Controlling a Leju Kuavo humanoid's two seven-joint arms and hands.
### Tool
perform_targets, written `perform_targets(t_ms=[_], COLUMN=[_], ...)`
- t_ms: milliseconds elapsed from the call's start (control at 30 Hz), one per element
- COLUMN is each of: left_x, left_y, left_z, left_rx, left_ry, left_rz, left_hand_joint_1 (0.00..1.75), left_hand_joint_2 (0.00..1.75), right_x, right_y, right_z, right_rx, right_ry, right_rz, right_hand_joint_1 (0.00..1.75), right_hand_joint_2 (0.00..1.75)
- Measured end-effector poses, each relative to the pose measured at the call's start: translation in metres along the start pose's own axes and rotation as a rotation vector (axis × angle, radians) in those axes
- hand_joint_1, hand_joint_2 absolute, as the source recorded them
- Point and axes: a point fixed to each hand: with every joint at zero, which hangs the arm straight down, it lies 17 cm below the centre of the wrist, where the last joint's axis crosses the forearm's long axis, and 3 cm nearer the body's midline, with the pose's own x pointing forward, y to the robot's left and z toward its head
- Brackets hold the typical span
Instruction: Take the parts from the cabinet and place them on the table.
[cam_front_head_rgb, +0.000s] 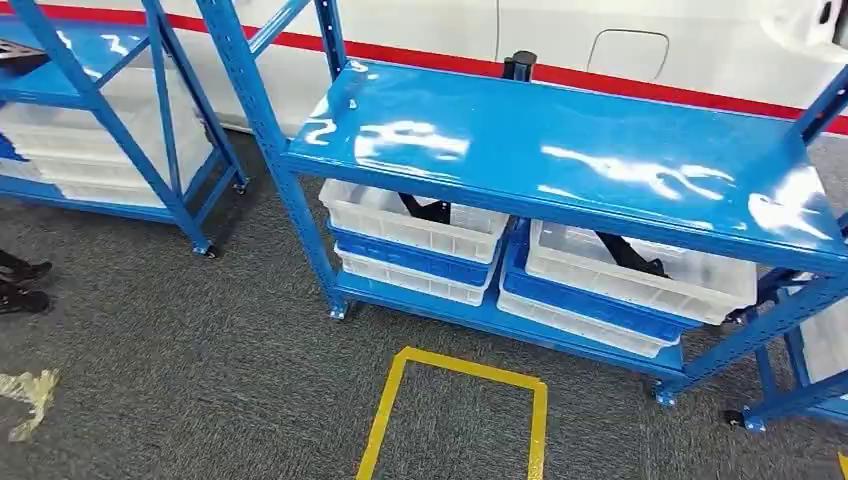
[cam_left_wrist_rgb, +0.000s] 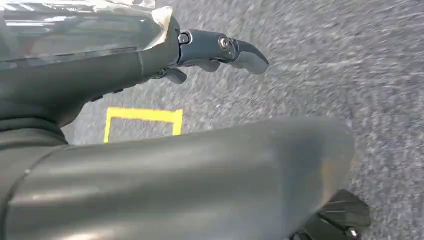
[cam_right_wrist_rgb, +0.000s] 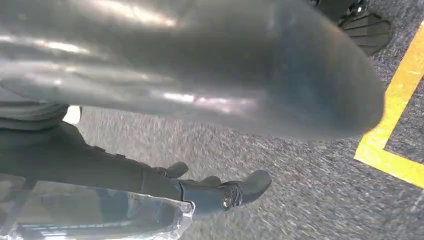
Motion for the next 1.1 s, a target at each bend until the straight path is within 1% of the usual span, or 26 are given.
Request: perform_targets(t_ms=[167,833,1100], left_x=[-0.0009,0.0009,-0.0023], left_y=[0.0036,0.0003,-0.0013], left_z=[-0.001,-0.0005,0.0003], left_rx=[0.007,-0.001,-0.001], left_ry=[0.004,0.004,0.017], left_rz=[-0.002,-0.024,-0.02], left_hand_joint_1=[0.0,0.0,0.0], left_hand_joint_2=[0.0,0.0,0.0], right_x=[-0.0008,0.0024,-0.0008], right_y=[0.0059,0.0054,0.0], right_z=[0.0013,0.0014,0.0005], right_rx=[0.009,0.007,-0.023], right_ry=[-0.003,-0.012,-0.01], right_rz=[0.002,0.017,0.044], right_hand_joint_1=[0.0,0.0,0.0], right_hand_joint_2=[0.0,0.0,0.0])
